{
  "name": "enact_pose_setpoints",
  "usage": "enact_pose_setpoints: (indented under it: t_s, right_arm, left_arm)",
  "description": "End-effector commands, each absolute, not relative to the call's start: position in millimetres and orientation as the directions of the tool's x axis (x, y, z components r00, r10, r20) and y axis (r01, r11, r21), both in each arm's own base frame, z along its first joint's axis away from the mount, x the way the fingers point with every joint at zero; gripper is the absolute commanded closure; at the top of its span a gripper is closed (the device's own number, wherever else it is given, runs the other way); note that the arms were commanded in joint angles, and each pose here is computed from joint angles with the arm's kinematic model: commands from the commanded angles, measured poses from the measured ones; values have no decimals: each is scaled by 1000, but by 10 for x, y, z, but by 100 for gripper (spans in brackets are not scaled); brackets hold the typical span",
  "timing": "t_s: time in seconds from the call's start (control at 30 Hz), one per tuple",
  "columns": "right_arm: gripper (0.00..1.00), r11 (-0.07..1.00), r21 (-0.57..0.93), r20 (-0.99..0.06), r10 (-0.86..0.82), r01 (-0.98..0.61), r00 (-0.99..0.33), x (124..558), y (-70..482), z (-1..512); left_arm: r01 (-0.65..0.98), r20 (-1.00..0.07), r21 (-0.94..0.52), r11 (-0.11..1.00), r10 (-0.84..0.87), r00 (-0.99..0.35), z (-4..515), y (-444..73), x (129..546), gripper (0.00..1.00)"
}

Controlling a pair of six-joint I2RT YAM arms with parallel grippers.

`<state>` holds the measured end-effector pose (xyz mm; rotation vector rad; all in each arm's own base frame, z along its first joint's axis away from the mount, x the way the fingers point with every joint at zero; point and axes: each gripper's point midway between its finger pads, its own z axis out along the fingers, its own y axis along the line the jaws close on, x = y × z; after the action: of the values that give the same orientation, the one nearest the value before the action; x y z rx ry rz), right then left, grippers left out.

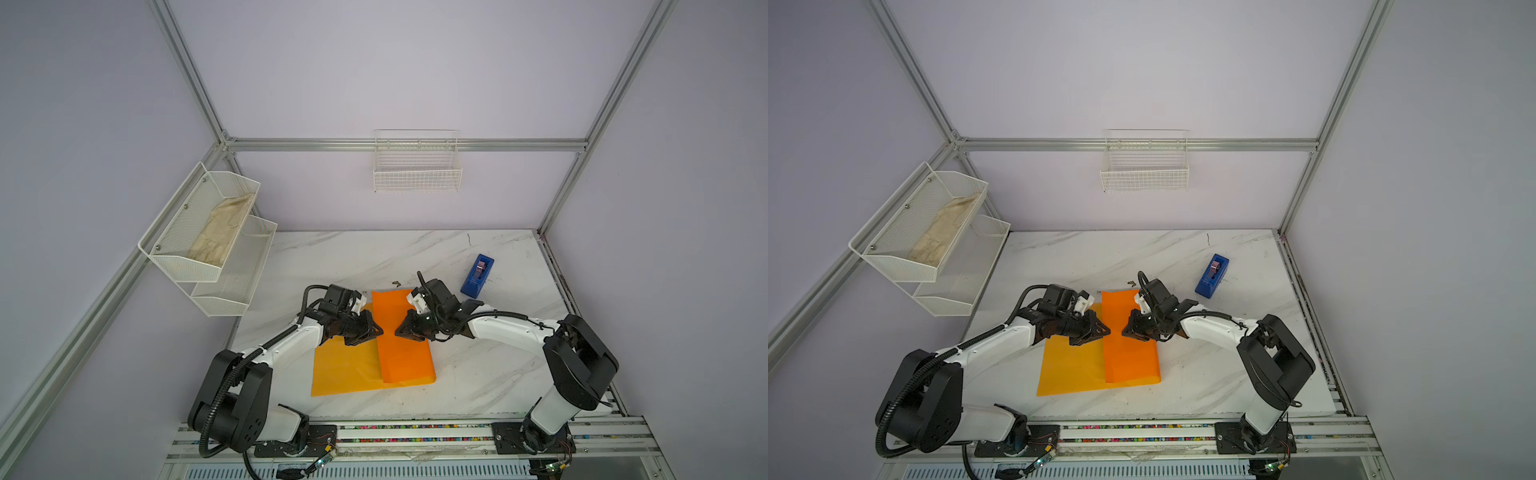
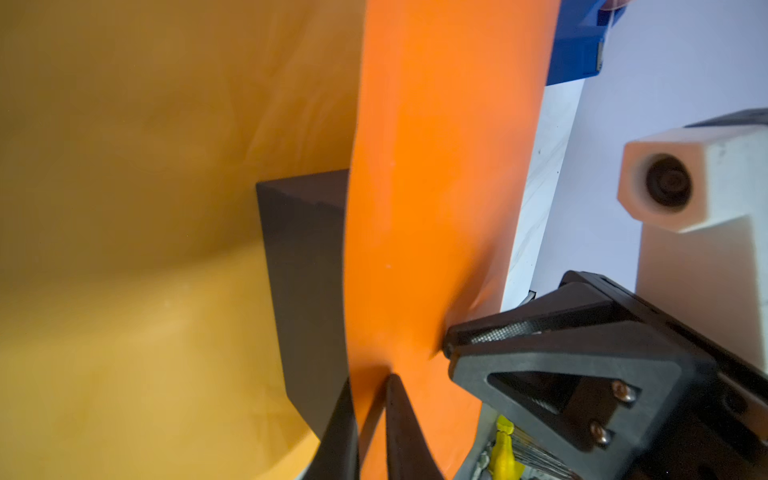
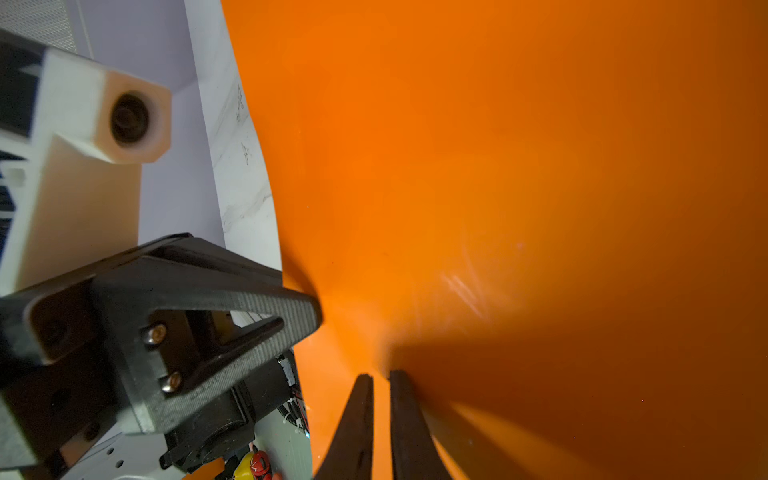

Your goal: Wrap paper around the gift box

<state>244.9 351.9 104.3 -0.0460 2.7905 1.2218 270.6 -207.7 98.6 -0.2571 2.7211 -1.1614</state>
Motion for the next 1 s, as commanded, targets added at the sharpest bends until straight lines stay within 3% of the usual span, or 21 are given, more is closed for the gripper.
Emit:
enact_pose_setpoints:
  t_s: [0.0,0.27,0.57,0.77,0.97]
  right_arm:
    - [85,705,709,-59,18,-29,-998,2361,3451,925]
    - [85,719,695,-118,99,-11,-988,2525,3359,1132]
    - [85,706,705,-168,266,73,-949,2849,2870,1337]
    - [85,698,712,-172,279,77,-945,2906,2816,1378]
    - [84,696,718,-172,211,24,-962,2915,2930,1383]
  left_arm:
    - [-36,-117,-761,648,-191,-975,1018,-2180,2757,97]
    - [-19,-100,-756,654,-144,-984,840,-2290,2945,100]
    - [16,-128,-764,645,-127,-984,903,-2387,3205,100]
    - [50,-174,-730,682,-115,-978,1067,-2290,3256,100]
    - [25,-131,-713,701,-98,-987,942,-2241,3145,100]
